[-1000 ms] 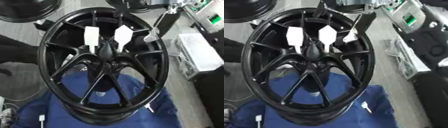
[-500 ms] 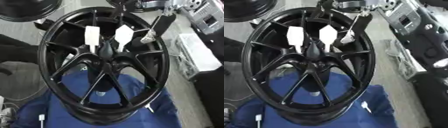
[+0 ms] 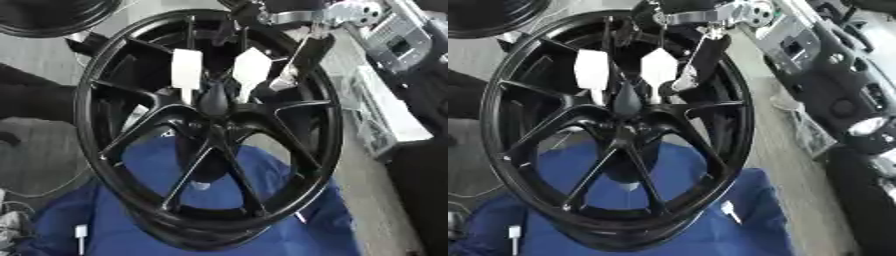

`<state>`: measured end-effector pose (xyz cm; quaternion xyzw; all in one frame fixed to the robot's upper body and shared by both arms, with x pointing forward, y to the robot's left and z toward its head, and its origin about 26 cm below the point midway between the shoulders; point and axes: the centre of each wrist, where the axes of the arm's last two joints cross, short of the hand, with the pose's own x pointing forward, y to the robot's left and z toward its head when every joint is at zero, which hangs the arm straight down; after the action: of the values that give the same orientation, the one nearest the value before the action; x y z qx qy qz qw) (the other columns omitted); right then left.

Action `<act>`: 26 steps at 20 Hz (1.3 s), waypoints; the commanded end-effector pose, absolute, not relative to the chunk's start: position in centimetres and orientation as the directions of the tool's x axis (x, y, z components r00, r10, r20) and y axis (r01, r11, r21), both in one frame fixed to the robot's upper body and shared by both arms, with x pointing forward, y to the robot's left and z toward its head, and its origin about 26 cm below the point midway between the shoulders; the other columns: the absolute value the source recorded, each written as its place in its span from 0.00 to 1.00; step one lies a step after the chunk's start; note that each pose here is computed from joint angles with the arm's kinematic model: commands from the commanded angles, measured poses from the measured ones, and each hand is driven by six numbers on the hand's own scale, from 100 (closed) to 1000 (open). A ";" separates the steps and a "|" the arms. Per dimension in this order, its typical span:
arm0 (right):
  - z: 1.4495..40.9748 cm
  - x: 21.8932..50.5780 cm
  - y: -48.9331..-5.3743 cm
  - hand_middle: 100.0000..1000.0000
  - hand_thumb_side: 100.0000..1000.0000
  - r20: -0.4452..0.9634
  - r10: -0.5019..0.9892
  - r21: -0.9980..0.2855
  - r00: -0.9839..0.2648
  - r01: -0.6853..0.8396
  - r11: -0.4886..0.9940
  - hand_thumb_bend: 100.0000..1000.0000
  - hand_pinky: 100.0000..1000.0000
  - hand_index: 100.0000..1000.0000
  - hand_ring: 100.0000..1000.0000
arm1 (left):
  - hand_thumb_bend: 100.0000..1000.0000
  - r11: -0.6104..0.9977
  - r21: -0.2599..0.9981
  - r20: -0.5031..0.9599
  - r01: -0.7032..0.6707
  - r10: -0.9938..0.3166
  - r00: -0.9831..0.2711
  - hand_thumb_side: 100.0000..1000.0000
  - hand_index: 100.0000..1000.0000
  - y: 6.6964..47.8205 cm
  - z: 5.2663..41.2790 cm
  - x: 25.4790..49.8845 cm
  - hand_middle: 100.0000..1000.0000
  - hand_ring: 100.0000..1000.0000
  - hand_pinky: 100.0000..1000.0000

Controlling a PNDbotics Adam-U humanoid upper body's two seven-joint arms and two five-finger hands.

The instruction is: Pull the pin out of the wheel hub.

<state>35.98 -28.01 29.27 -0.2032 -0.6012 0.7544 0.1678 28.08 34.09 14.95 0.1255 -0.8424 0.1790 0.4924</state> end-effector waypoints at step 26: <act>31.6 35.3 -29.5 0.65 0.33 -0.275 0.411 -0.881 -0.869 0.057 -0.470 0.36 0.79 0.77 0.71 | 0.11 0.917 -0.156 0.868 -0.368 -0.051 -0.494 0.75 0.82 34.0 15.5 28.1 0.72 0.66 0.85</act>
<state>35.90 -28.82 30.01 -0.2342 -0.5784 0.7629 0.1689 28.14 33.91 14.89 0.1211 -0.8422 0.1704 0.4970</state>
